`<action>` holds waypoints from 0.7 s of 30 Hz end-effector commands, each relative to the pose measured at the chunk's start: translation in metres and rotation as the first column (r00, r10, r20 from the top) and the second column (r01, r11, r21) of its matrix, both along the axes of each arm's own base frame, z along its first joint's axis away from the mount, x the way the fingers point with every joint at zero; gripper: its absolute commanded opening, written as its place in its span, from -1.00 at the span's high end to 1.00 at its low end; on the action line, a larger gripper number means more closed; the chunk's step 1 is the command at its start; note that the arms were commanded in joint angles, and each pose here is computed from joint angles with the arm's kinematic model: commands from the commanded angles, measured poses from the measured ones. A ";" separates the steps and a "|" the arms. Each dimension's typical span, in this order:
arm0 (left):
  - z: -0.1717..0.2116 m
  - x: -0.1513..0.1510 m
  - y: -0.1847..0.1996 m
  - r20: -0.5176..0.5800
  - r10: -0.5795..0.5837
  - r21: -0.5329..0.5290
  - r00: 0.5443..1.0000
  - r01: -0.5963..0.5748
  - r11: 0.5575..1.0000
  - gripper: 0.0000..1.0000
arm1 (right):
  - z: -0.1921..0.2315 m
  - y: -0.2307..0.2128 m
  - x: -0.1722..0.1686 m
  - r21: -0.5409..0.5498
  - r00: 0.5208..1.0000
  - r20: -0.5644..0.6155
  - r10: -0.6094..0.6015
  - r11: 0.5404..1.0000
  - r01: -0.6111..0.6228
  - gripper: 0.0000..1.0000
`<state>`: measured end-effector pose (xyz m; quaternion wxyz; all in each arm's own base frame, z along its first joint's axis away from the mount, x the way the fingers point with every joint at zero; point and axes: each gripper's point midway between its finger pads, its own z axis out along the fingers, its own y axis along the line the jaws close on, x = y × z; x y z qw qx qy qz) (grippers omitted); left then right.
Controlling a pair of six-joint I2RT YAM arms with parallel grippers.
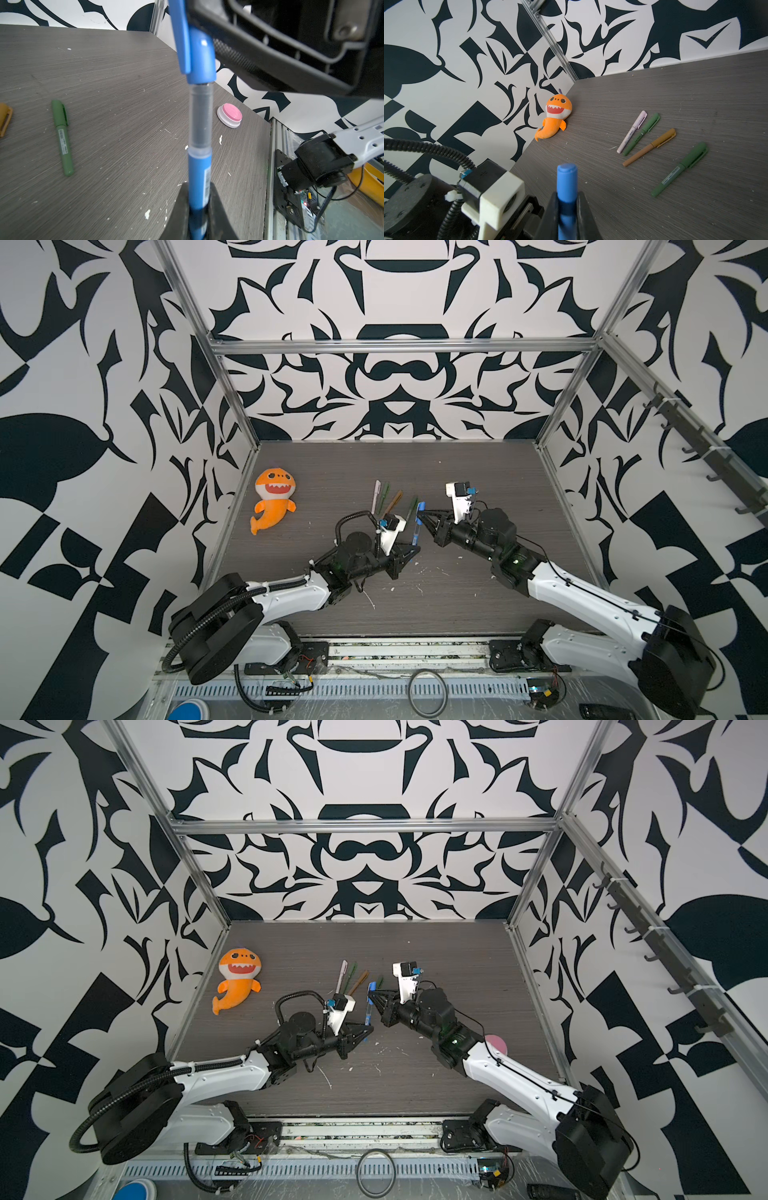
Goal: Insert the pens into the pen caps
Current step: 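Press the blue cap down onto the pen with the right gripper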
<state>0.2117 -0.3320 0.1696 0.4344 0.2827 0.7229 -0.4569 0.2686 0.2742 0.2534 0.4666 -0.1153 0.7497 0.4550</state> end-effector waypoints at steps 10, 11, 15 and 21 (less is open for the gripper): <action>0.069 0.017 -0.012 0.086 0.042 -0.155 0.995 -0.028 0.988 0.92 | 0.003 0.004 -0.012 0.038 0.999 0.015 0.041 0.998 -0.041 0.83; 0.070 0.019 -0.011 0.085 0.049 -0.158 0.995 -0.035 0.987 0.92 | 0.003 0.003 -0.012 0.033 0.999 0.016 0.041 0.999 -0.041 0.83; 0.078 0.026 -0.007 0.072 0.073 -0.190 0.995 -0.058 0.980 0.92 | -0.003 0.001 -0.016 -0.037 0.998 0.029 0.056 0.998 -0.054 0.82; 0.090 0.035 0.002 0.060 0.088 -0.225 0.994 -0.073 0.972 0.92 | -0.015 0.000 -0.022 -0.090 0.997 0.013 0.079 0.993 -0.078 0.81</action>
